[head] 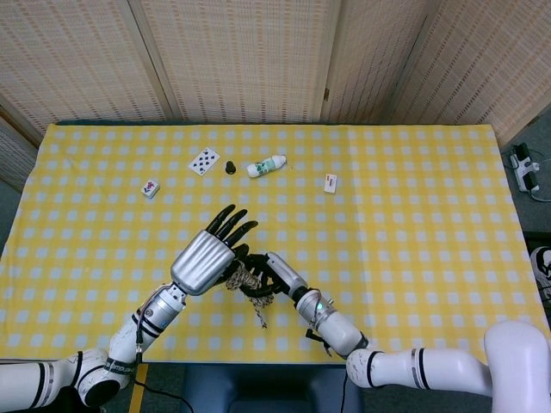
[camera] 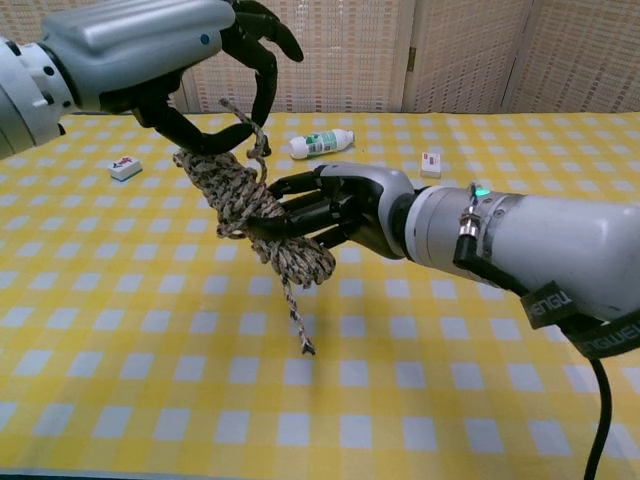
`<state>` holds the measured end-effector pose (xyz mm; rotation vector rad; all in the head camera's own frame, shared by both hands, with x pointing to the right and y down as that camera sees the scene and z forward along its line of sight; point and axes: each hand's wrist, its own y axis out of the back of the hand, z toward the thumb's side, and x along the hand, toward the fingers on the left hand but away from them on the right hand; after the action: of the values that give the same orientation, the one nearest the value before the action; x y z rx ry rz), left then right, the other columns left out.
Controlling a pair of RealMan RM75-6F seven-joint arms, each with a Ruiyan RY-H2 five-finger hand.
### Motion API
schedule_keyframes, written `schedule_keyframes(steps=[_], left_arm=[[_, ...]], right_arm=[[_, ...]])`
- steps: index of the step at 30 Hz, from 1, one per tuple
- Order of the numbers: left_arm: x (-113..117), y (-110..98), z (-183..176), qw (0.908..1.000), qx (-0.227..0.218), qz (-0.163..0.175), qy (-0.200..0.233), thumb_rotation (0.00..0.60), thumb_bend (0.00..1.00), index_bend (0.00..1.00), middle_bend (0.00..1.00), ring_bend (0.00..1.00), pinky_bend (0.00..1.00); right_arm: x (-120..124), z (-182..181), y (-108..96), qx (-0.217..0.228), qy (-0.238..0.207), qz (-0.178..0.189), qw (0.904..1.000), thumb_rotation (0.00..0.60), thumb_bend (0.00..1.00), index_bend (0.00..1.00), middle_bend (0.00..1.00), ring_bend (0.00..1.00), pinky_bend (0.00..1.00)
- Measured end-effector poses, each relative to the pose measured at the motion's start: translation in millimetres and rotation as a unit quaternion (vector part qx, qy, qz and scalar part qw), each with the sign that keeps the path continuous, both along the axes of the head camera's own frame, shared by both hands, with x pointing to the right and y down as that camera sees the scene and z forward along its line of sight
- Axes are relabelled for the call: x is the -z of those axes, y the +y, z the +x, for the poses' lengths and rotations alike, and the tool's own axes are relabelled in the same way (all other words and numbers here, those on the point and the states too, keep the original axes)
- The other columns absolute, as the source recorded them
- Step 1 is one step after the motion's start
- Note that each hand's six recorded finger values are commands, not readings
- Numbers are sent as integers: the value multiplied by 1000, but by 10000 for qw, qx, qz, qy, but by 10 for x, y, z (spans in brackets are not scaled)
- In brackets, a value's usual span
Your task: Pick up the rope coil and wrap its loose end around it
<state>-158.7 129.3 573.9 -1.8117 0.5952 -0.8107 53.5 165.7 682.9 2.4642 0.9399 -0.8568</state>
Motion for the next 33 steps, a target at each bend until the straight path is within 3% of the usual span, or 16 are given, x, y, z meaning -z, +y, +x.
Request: schedule_keyframes(steps=[10, 20, 27, 33], left_arm=[[-15, 114, -29, 9998, 81, 28, 163, 600, 541, 589, 174, 0, 0], [-19, 128, -238, 9977, 475, -42, 479, 600, 541, 593, 174, 0, 0], [-49, 112, -416, 9921, 875, -374, 819, 600, 541, 593, 174, 0, 0], [-92, 101, -536, 9839, 1201, -861, 1006, 600, 541, 592, 174, 0, 0]], right_arm=[[-39, 16, -135, -926, -184, -103, 9955, 600, 716, 793, 631, 686, 693], [11, 134, -267, -1783, -609, -87, 9821, 600, 726, 798, 635, 691, 701], [80, 222, -306, -1982, -892, 128, 9760, 600, 729, 800, 637, 691, 703], [150, 300, -317, -1855, -928, 478, 9771, 600, 729, 800, 637, 692, 703]])
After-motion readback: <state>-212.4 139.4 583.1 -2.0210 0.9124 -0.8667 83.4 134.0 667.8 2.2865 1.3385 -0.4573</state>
